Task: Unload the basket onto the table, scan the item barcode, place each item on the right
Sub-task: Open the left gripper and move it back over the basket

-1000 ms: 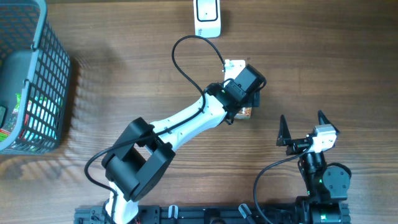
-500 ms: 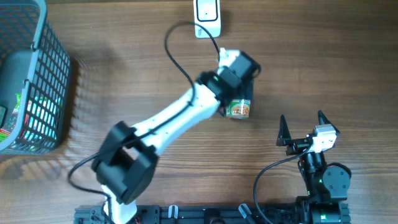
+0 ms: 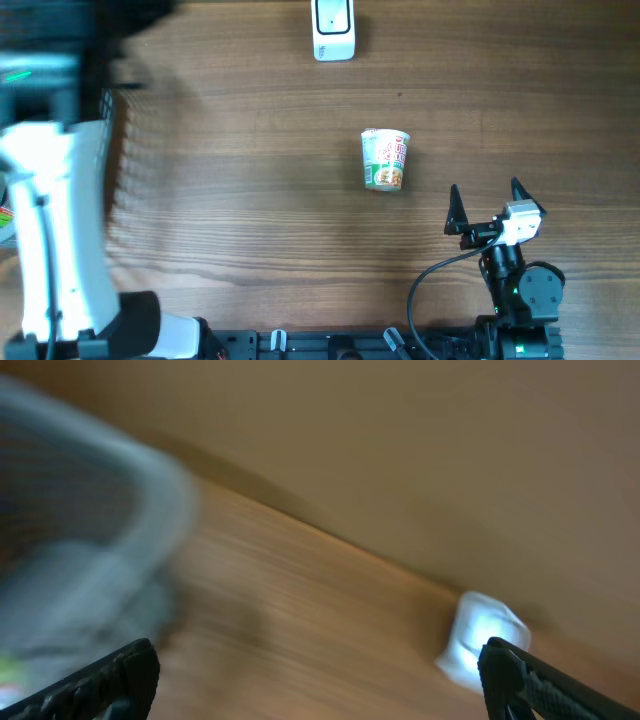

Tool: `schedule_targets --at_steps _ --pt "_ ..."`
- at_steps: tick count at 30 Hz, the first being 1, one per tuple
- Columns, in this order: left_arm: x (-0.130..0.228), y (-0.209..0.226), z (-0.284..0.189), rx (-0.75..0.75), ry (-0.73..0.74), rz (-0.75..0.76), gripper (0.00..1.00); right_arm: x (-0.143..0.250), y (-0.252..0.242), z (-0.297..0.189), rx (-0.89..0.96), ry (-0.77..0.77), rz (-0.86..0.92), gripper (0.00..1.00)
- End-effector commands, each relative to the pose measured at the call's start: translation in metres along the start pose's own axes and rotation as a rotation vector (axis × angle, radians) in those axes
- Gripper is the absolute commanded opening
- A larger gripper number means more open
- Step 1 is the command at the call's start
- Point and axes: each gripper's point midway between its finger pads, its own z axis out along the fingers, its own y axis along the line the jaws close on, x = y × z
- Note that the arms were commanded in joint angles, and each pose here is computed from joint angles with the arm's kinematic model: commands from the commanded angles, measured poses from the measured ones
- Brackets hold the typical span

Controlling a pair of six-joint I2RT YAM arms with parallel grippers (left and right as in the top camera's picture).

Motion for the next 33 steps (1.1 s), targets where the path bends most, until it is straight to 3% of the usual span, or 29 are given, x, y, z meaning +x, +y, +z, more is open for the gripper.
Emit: schedule_targets --at_steps 1,7,14,22,33 --pt "-0.007 0.106 0.010 -0.234 0.041 -0.094 1.00 -0.002 -0.001 0.000 0.004 -0.011 -0.001 1.00" --pt "0.023 0.230 0.018 -0.500 0.191 -0.251 1.00 -0.002 -0.001 0.000 0.004 -0.011 -0.001 1.00" --pt "0.085 0.317 0.048 -0.645 0.457 -0.325 1.00 -0.002 -0.001 0.000 0.004 -0.011 -0.001 1.00" --pt "0.153 0.334 0.100 -0.575 0.744 -0.278 1.00 -0.002 -0.001 0.000 0.004 -0.011 -0.001 1.00" --pt "0.201 0.342 0.142 -0.503 0.899 -0.243 1.00 -0.002 -0.001 0.000 0.004 -0.011 -0.001 1.00"
